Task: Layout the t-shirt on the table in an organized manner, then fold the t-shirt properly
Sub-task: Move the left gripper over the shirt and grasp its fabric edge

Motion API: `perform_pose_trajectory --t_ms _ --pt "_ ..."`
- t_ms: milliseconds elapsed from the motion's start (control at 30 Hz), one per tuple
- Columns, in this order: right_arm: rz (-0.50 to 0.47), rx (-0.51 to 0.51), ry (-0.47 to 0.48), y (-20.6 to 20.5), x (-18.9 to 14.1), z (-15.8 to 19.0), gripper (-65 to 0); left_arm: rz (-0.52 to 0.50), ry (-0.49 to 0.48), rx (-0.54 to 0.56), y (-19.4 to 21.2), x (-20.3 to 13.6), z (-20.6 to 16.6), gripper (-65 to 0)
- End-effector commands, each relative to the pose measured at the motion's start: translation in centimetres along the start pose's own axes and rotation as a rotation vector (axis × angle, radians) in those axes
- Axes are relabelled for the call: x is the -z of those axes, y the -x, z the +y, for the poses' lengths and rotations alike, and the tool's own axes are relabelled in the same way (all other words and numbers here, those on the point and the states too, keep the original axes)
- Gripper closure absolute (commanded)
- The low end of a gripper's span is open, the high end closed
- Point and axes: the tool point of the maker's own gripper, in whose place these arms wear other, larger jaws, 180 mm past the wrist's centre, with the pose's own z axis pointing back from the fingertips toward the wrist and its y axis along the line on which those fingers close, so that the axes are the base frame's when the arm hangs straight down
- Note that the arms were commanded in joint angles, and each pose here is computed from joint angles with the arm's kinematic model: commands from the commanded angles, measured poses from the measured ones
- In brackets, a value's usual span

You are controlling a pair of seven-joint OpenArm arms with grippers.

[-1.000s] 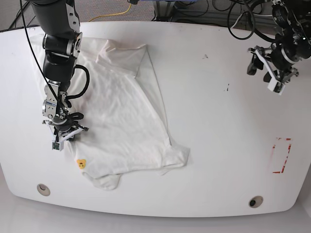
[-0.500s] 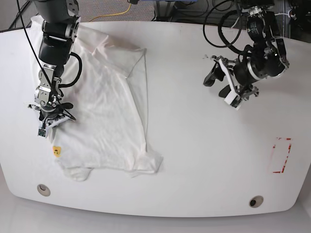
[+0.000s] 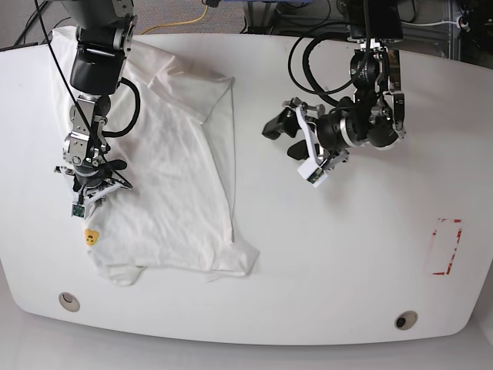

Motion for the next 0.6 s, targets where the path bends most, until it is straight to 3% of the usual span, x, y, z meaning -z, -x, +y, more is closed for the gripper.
perform_pose_trajectory --t_ms 0,100,267,567 --pt "-0.072 0.002 0.016 -2.9 -0.2 -0.9 -2.5 -0.040 0.045 0.016 -1.3 0.6 -1.3 -49.9" --pt "-0.071 0.002 0.015 -2.8 -0.2 -0.9 -2.5 -0.046 0.077 0.025 -1.7 1.3 -2.5 -54.0" --pt "-0.068 0.009 0.003 -2.6 -0.2 -0.2 -2.5 -0.041 0.180 0.043 -2.0 2.7 -5.2 -55.1" --pt "-0.069 0.013 -0.006 -2.4 -0.1 0.4 -2.5 0.045 0.229 -0.006 -0.7 4.9 -4.6 -54.9"
